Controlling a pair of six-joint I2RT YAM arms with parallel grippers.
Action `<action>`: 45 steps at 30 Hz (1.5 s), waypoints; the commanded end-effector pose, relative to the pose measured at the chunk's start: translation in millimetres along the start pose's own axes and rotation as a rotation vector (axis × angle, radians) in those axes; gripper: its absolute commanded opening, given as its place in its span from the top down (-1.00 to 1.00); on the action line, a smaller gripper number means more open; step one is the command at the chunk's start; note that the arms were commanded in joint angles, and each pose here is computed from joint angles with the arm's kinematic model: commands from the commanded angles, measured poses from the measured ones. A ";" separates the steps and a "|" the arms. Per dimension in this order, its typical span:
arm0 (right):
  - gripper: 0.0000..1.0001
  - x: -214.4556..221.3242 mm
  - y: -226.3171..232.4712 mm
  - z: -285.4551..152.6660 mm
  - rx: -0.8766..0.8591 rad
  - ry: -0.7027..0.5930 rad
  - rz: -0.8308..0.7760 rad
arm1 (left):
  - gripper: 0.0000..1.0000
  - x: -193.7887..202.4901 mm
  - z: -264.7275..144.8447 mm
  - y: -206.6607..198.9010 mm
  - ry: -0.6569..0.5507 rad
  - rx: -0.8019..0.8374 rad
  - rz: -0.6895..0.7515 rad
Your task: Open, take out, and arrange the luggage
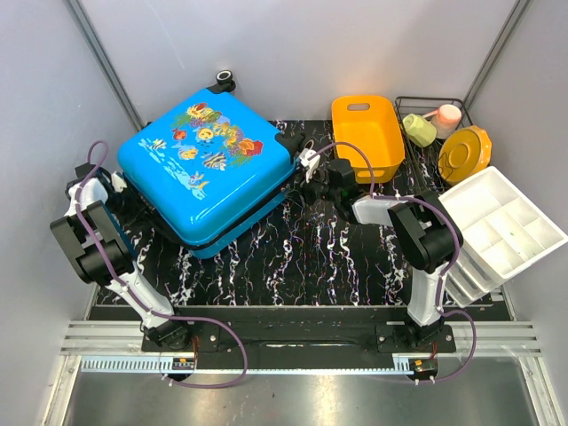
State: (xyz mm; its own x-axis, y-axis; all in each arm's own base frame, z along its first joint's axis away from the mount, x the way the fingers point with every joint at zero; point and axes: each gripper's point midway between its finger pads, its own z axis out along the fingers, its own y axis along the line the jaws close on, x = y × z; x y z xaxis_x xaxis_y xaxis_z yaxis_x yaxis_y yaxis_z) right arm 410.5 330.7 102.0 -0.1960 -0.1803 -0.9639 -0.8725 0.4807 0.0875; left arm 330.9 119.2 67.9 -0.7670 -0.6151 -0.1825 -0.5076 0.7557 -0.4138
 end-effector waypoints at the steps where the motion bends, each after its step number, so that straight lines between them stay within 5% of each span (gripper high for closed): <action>1: 0.10 -42.8 1.0 -0.2 0.009 -0.104 -0.071 | 1.00 -36.4 16.8 -3.8 -0.117 0.034 0.088; 14: 0.42 -54.3 8.7 9.9 -0.007 -0.144 -0.053 | 1.00 -37.1 17.3 -3.3 -0.118 0.035 0.087; 21: 0.99 -47.7 10.3 1.8 0.010 -0.120 -0.070 | 1.00 -37.7 16.2 -4.8 -0.121 0.038 0.090; 34: 1.00 -53.0 -90.7 -31.3 0.266 -0.098 -0.172 | 1.00 -67.6 12.8 -4.0 -0.146 0.018 0.089; 45: 1.00 -71.0 -145.2 -12.1 0.145 -0.194 -0.254 | 1.00 -104.8 13.7 -2.7 -0.152 -0.009 0.146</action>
State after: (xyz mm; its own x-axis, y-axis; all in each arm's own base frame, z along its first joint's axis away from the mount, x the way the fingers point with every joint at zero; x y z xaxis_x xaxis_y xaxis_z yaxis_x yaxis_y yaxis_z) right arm 487.4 297.3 111.5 -0.0765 -0.1865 -0.9795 -0.8766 0.4807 -0.0231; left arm 353.8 132.6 69.5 -0.8021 -0.5872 -0.1088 -0.5002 0.7600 -0.4150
